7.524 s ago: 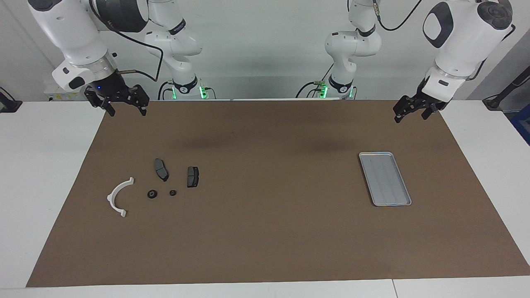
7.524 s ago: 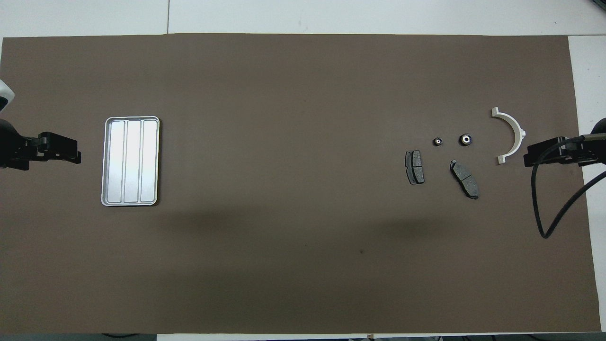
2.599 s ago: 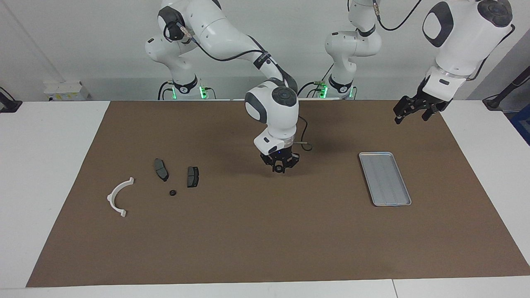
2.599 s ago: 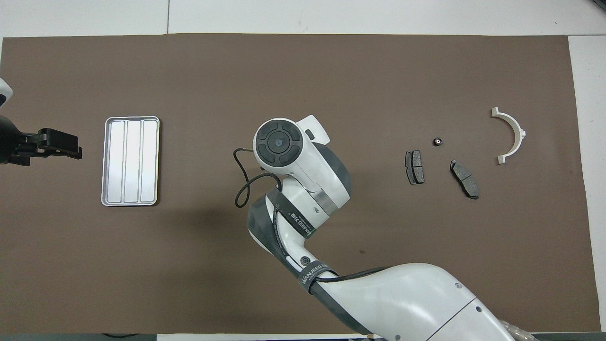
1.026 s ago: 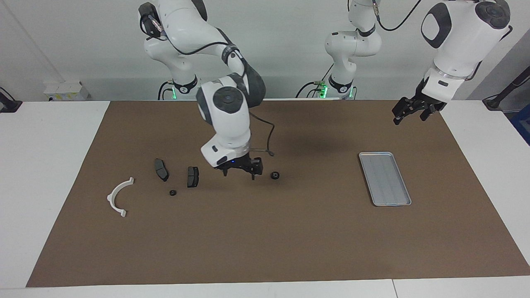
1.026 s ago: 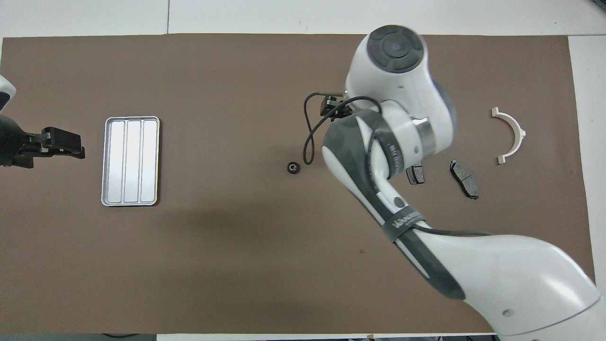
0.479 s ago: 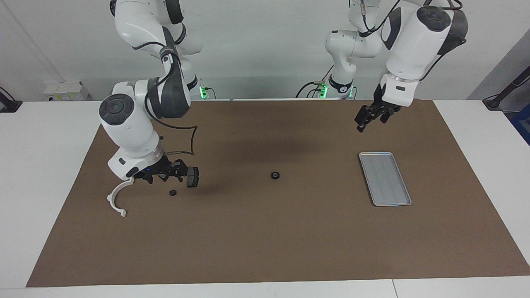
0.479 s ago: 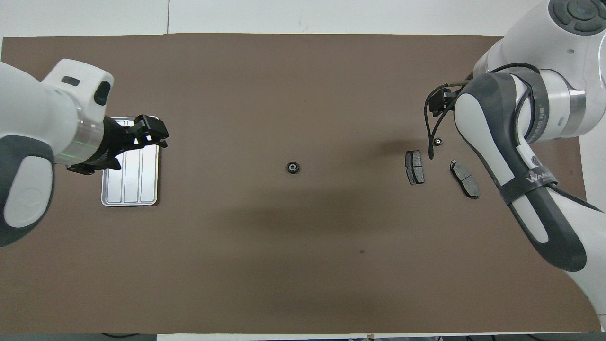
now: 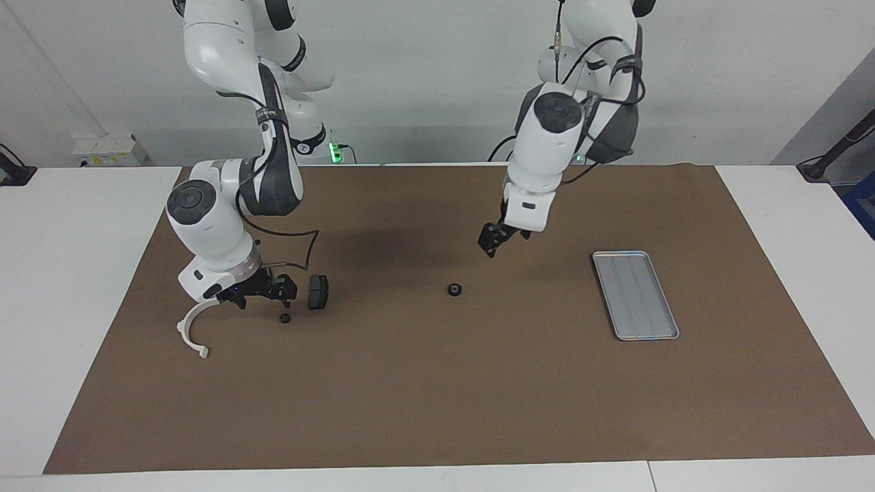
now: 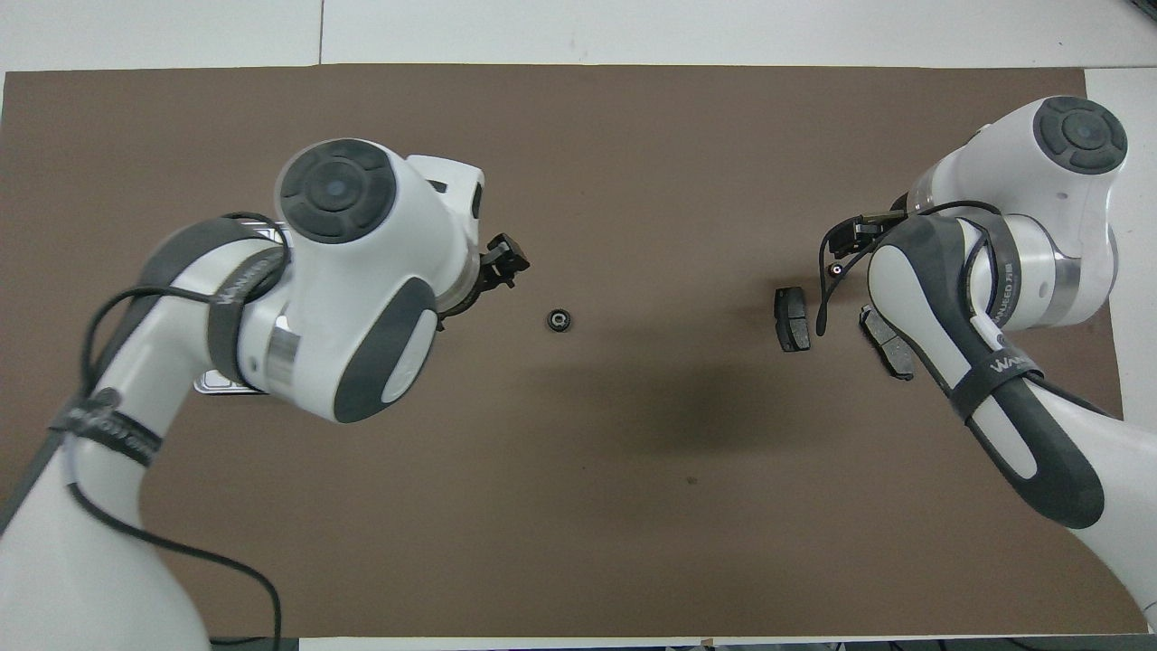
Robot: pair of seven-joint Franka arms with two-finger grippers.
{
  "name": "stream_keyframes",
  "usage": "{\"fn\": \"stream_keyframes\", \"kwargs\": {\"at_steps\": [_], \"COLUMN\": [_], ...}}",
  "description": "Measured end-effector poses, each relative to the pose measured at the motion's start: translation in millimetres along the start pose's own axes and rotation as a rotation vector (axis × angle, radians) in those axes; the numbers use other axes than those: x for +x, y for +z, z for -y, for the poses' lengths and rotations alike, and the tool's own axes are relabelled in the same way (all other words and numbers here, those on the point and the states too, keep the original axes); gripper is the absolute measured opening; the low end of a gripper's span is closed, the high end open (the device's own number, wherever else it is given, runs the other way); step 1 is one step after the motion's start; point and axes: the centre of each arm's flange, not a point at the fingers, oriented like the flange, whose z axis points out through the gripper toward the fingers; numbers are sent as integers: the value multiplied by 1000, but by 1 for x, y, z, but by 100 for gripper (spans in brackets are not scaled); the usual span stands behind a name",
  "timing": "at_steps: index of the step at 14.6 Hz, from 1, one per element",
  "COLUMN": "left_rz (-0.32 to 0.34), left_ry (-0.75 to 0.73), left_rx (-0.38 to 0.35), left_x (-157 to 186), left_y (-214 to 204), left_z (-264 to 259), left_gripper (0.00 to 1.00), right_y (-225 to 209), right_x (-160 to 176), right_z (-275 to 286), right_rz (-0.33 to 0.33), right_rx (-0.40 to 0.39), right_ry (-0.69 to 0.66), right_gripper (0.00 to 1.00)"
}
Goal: Pick bearing gear from pile to tray
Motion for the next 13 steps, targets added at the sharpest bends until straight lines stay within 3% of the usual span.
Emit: {"fn": "stream_keyframes", "kwargs": {"at_steps": [3,7,13], "left_rz": [-10,1,6], "left_ry": [-46,-29,-33], "left_rx": [-13,9,39], "left_x": [-17,-33,-30], "left_y": [69,124,139], "left_z": [-68,-87,-79], "left_gripper": [100,100,100], "right_y": [8,21,39], "right_x": [-2,-4,-2], "right_z": [5,8,9], "right_rz": [-11,-16,-22], "right_rx": [2,3,3], "right_ry": [-9,-13,-13], "right_gripper": [100,97,100]}}
